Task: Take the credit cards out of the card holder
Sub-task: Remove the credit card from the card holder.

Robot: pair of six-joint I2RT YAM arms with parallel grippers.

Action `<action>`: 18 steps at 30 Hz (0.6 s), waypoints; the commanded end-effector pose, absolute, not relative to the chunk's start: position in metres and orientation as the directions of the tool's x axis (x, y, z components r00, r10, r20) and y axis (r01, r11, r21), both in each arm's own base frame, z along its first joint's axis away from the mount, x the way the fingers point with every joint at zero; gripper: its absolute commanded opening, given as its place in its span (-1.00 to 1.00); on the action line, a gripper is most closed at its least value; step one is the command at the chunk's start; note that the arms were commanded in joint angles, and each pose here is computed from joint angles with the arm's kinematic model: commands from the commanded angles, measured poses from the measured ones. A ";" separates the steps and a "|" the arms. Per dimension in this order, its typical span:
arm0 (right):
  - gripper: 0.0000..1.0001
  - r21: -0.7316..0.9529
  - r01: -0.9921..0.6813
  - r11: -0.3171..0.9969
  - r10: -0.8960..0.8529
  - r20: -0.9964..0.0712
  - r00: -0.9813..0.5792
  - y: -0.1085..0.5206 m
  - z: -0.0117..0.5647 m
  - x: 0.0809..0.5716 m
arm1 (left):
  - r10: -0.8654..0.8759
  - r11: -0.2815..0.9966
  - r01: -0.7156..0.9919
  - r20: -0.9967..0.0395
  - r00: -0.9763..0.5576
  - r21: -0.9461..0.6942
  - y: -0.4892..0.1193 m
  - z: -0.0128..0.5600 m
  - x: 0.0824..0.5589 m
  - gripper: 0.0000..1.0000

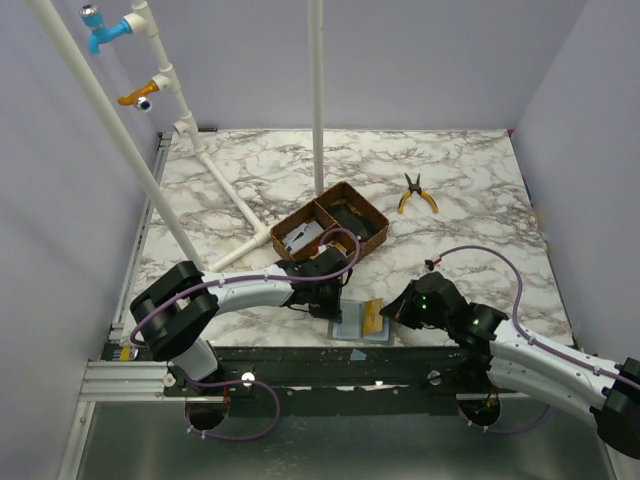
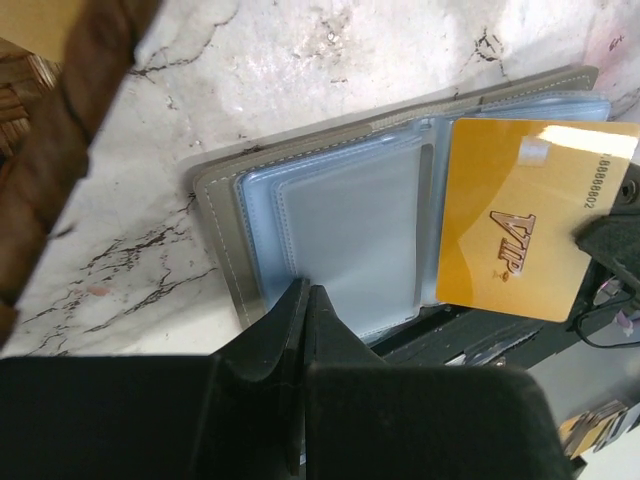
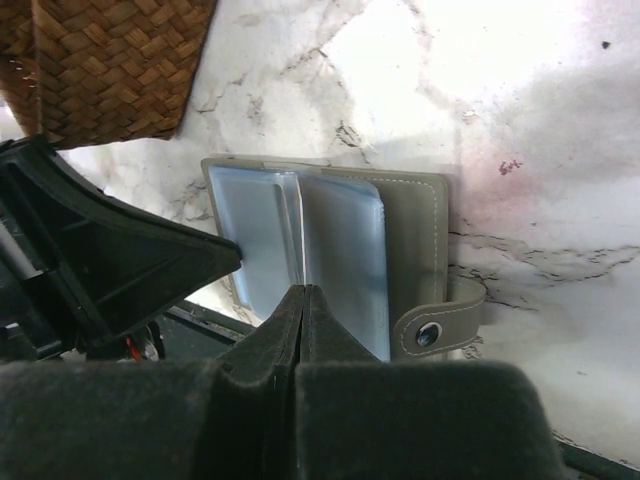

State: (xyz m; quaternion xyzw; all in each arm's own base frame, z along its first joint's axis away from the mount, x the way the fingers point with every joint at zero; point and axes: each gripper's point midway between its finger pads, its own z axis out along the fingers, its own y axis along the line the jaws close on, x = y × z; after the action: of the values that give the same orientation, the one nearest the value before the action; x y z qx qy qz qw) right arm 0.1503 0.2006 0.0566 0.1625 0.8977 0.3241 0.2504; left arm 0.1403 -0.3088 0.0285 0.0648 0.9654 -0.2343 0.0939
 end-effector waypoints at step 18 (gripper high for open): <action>-0.99 0.693 0.073 0.717 0.459 -0.390 -0.799 0.211 0.101 0.165 | 0.113 0.774 0.314 -0.368 -0.923 -0.550 -0.321 0.115 0.150 0.40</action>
State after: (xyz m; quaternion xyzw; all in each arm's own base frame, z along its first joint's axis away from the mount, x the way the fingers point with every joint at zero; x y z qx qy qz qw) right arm 0.1583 0.2088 0.0833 0.1529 0.8897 0.3389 0.2648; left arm 0.1540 -0.3083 0.0887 0.0990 0.9479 -0.2596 0.1556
